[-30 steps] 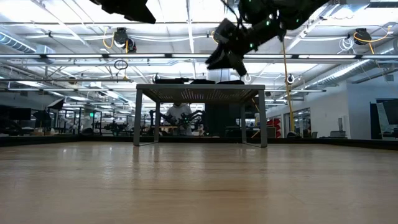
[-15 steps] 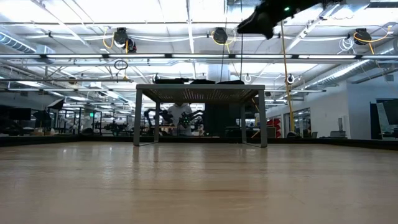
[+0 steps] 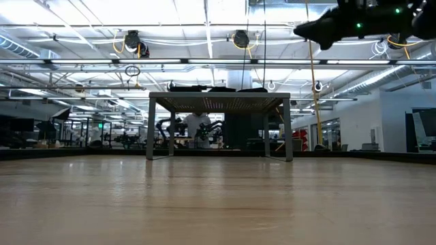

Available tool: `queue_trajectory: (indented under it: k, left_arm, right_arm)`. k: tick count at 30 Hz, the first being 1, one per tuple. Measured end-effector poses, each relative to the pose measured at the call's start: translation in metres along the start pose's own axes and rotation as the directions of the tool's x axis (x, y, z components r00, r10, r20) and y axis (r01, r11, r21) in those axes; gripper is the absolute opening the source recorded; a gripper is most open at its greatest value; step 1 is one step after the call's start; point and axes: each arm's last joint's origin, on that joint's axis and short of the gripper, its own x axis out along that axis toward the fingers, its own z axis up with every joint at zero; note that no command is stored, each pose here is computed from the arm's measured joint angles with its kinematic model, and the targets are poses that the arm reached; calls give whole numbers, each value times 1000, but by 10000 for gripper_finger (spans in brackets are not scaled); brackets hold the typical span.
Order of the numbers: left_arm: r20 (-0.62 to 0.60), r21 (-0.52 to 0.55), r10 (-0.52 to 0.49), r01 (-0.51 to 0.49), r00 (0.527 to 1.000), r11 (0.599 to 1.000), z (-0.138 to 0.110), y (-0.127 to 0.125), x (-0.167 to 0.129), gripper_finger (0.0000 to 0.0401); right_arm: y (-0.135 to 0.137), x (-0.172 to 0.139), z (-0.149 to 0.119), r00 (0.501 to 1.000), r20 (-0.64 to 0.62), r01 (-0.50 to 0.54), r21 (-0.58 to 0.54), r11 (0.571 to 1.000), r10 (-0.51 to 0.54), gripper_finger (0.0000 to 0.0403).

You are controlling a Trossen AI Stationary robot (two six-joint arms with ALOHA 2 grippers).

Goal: Pick & Place Mini shaped plates
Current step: Return to Home Position

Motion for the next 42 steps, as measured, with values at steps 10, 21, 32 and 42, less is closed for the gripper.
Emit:
queue_trajectory:
  k: [10, 21, 32, 42]
  left_arm:
    - [0, 24, 0, 0, 1000, 1000, -7, -4, 0, 230]
    - [3, 19, -27, 27, 1000, 999, -14, -6, -4, 230]
    - [-59, -29, -342, 341, 938, 940, -43, -11, -6, 230]
    - [-306, -106, -230, 207, 924, 973, -102, -6, 40, 230]
  right_arm:
    - [31, -18, -37, 986, 8, -161, 342, 926, 169, 114]
    - [41, -47, -60, 989, 129, -117, 447, 887, 65, 114]
    - [34, -55, -54, 984, 177, -95, 456, 885, 15, 114]
    - [34, -55, -53, 984, 180, -95, 453, 886, 13, 114]
